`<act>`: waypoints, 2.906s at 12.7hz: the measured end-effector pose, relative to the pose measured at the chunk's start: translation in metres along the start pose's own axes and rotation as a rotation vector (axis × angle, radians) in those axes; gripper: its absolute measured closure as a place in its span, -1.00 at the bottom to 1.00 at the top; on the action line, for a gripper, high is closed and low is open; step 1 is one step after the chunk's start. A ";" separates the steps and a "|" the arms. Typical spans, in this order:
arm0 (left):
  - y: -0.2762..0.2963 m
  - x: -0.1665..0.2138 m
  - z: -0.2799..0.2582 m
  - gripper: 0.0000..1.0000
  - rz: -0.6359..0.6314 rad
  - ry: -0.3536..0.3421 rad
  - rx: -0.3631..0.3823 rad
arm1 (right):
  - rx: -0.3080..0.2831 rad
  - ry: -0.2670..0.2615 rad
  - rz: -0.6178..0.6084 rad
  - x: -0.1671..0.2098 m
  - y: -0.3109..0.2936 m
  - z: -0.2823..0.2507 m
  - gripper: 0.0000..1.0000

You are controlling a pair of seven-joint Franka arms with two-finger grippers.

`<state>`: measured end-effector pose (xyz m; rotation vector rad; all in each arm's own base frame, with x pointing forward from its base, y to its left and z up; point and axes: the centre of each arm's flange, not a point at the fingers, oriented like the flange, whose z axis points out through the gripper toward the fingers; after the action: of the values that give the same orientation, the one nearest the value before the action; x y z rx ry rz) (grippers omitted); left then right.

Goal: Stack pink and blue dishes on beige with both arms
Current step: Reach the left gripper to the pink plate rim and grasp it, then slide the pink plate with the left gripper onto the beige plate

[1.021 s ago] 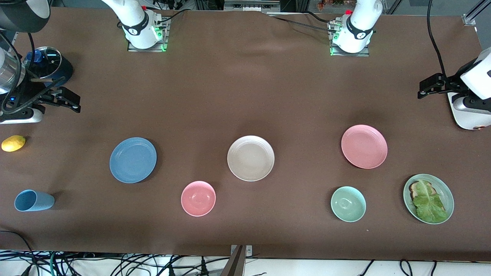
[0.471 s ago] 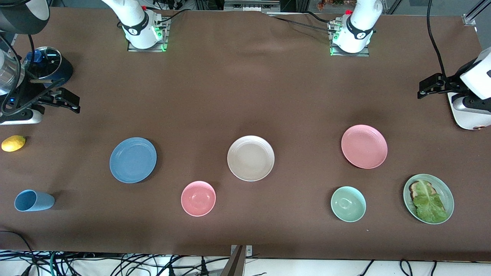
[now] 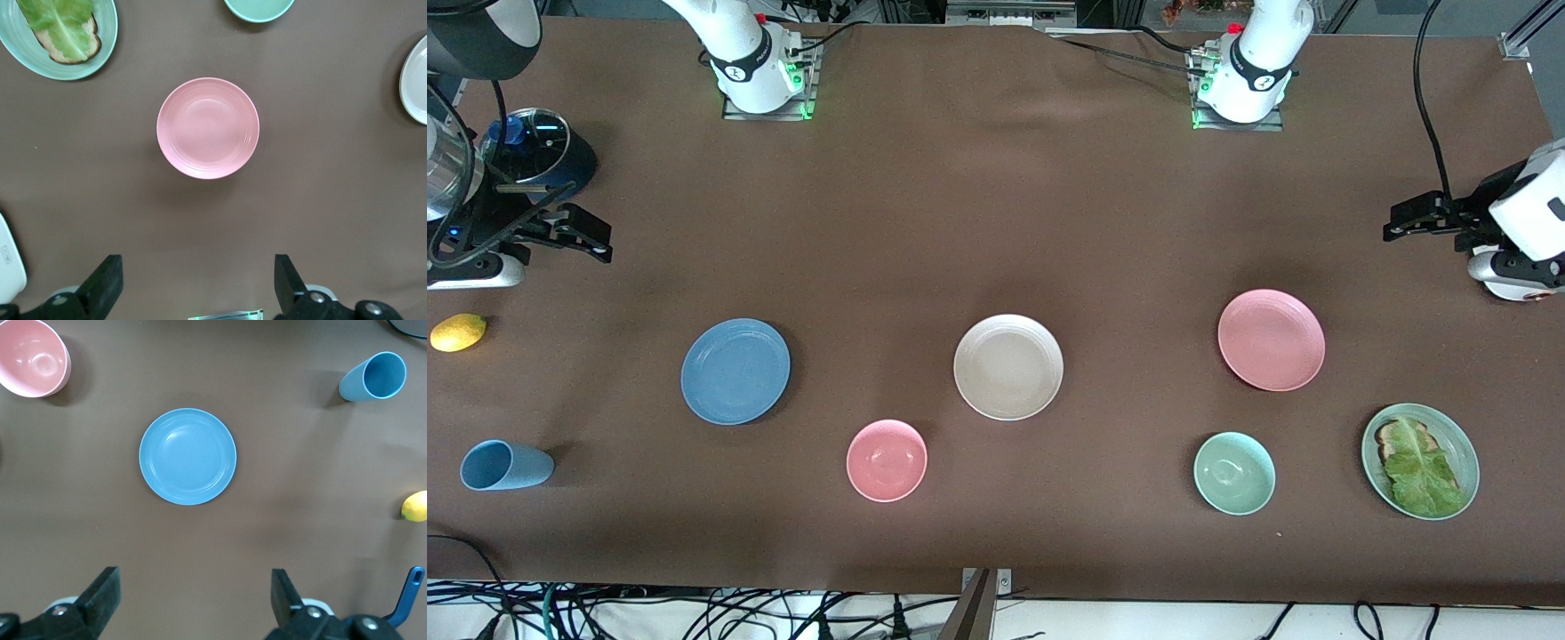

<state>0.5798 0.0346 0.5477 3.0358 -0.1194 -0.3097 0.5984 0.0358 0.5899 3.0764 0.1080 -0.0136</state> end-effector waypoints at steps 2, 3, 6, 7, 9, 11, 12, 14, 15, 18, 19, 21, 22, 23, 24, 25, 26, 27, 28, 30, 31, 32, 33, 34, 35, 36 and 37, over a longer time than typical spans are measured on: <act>-0.009 0.012 0.025 -1.00 -0.011 -0.053 -0.015 | 0.015 0.001 0.000 0.000 -0.002 -0.001 -1.00; -0.012 0.022 0.044 -1.00 -0.013 -0.088 -0.022 | 0.027 0.002 0.001 -0.001 -0.004 -0.001 -1.00; -0.027 0.058 0.116 -1.00 -0.022 -0.161 -0.026 | 0.053 0.005 0.000 -0.001 -0.007 -0.003 -1.00; -0.032 0.069 0.140 -1.00 -0.023 -0.165 -0.018 | 0.060 0.005 0.000 -0.001 -0.008 -0.003 -1.00; -0.040 0.081 0.182 -1.00 -0.023 -0.137 -0.002 | 0.062 0.005 0.000 -0.001 -0.009 -0.003 -1.00; -0.048 0.079 0.219 -1.00 -0.031 -0.111 0.002 | 0.062 0.005 0.000 -0.001 -0.009 -0.003 -1.00; -0.053 0.078 0.231 -1.00 -0.035 -0.105 0.001 | 0.062 0.005 0.000 -0.001 -0.009 -0.003 -1.00; -0.059 0.080 0.252 -1.00 -0.039 -0.099 -0.001 | 0.062 0.005 0.000 -0.001 -0.009 -0.003 -1.00; -0.062 0.082 0.263 -1.00 -0.041 -0.098 -0.002 | 0.062 0.004 0.000 -0.001 -0.009 -0.003 -1.00; -0.072 0.091 0.295 -1.00 -0.053 -0.091 -0.006 | 0.062 -0.002 0.000 -0.002 -0.009 -0.003 -1.00; -0.076 0.092 0.307 -1.00 -0.058 -0.096 -0.010 | 0.062 -0.002 0.000 -0.002 -0.009 -0.003 -1.00; -0.084 0.095 0.331 -1.00 -0.057 -0.109 -0.006 | 0.062 -0.003 0.000 -0.002 -0.009 -0.003 -1.00; -0.087 0.095 0.341 -1.00 -0.048 -0.116 0.001 | 0.062 -0.003 0.000 -0.002 -0.009 -0.003 -1.00; -0.089 0.096 0.349 -1.00 -0.038 -0.122 0.002 | 0.062 -0.003 0.000 -0.002 -0.009 -0.003 -1.00; -0.091 0.096 0.354 -0.94 -0.035 -0.129 0.003 | 0.062 -0.003 0.000 -0.002 -0.009 -0.003 -1.00; -0.091 0.096 0.356 -0.90 -0.033 -0.133 0.003 | 0.062 -0.003 0.000 -0.002 -0.009 -0.003 -1.00; -0.091 0.096 0.357 -0.74 -0.032 -0.133 0.004 | 0.062 -0.003 0.000 -0.002 -0.009 -0.003 -1.00; -0.090 0.096 0.356 -0.48 -0.025 -0.133 0.009 | 0.062 -0.003 0.000 -0.002 -0.009 -0.003 -1.00; -0.090 0.096 0.356 -0.22 -0.012 -0.136 0.025 | 0.062 -0.004 0.000 -0.002 -0.009 -0.003 -1.00; -0.089 0.097 0.356 0.25 0.003 -0.139 0.042 | 0.062 -0.004 0.000 -0.002 -0.009 -0.003 -1.00; -0.087 0.097 0.356 0.48 0.007 -0.139 0.044 | 0.062 -0.004 0.000 -0.002 -0.009 -0.003 -1.00; -0.086 0.098 0.354 0.70 0.009 -0.137 0.045 | 0.062 -0.004 0.000 -0.002 -0.009 -0.003 -1.00; -0.084 0.100 0.349 0.75 0.012 -0.129 0.046 | 0.062 -0.005 0.000 -0.002 -0.009 -0.003 -1.00; -0.082 0.103 0.345 0.76 0.013 -0.121 0.047 | 0.062 -0.007 0.000 -0.003 -0.009 -0.002 -1.00; -0.079 0.105 0.342 0.76 0.013 -0.117 0.050 | 0.062 -0.012 0.000 -0.003 -0.009 -0.002 -1.00; -0.074 0.107 0.339 0.76 0.012 -0.118 0.052 | 0.062 -0.015 0.000 -0.003 -0.009 -0.002 -1.00; -0.067 0.110 0.334 0.78 0.011 -0.123 0.054 | 0.062 -0.017 0.000 -0.004 -0.009 -0.002 -1.00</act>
<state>0.6232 0.0657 0.1941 3.0668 -0.1558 -0.5004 0.5943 0.0443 0.5909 3.1379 0.1083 -0.0437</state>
